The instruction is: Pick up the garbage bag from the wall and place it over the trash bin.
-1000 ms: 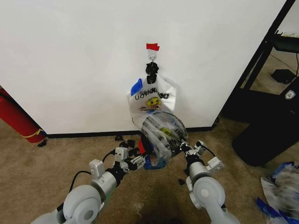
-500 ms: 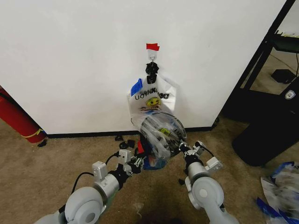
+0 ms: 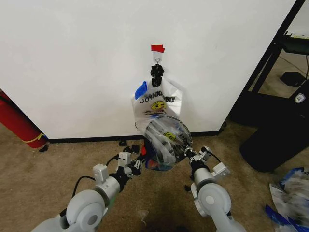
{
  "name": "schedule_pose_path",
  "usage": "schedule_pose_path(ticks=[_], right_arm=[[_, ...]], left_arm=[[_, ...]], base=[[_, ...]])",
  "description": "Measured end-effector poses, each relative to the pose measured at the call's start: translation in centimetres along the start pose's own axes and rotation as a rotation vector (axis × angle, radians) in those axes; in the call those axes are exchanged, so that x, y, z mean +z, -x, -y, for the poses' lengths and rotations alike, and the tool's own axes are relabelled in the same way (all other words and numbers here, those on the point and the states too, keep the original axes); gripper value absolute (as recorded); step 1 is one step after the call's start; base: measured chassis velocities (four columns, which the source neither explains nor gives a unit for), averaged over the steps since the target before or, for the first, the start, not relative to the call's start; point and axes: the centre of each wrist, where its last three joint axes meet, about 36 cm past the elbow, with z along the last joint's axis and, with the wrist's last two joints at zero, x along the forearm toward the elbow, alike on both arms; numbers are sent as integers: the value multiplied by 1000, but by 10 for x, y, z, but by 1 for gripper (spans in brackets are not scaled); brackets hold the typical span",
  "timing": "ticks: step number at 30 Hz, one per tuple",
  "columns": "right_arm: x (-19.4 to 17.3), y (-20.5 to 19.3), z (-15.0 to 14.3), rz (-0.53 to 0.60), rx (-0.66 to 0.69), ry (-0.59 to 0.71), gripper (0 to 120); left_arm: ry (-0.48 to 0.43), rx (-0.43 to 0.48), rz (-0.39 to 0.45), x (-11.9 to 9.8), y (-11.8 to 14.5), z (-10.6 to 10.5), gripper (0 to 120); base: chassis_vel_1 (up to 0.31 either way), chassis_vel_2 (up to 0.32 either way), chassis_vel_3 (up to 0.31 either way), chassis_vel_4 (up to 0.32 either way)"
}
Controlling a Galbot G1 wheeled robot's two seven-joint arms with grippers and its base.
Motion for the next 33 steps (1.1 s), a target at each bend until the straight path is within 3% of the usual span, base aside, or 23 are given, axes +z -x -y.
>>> schedule_pose_path(ticks=[3, 8, 13, 22, 30, 33], right_arm=[[-1, 1, 0, -1, 1, 6, 1], [-5, -3, -8, -12, -19, 46, 1], [-6, -7, -9, -27, -20, 58, 1], [-4, -15, -10, -82, -41, 67, 1], [-4, -14, -8, -84, -38, 64, 1], [-4, -12, -7, -81, -35, 62, 1]], left_arm=[[1, -17, -8, 2, 0, -5, 0], [-2, -86, -54, 32, 16, -21, 0], [-16, -122, -53, 41, 28, -30, 0], [-50, -164, -9, 49, 42, -32, 0], [-25, -159, -14, 48, 37, -30, 0], [4, -160, -27, 46, 32, -29, 5]], base=[[0, 0, 0, 0], [0, 0, 0, 0], [0, 0, 0, 0], [0, 0, 0, 0], [0, 0, 0, 0], [0, 0, 0, 0]])
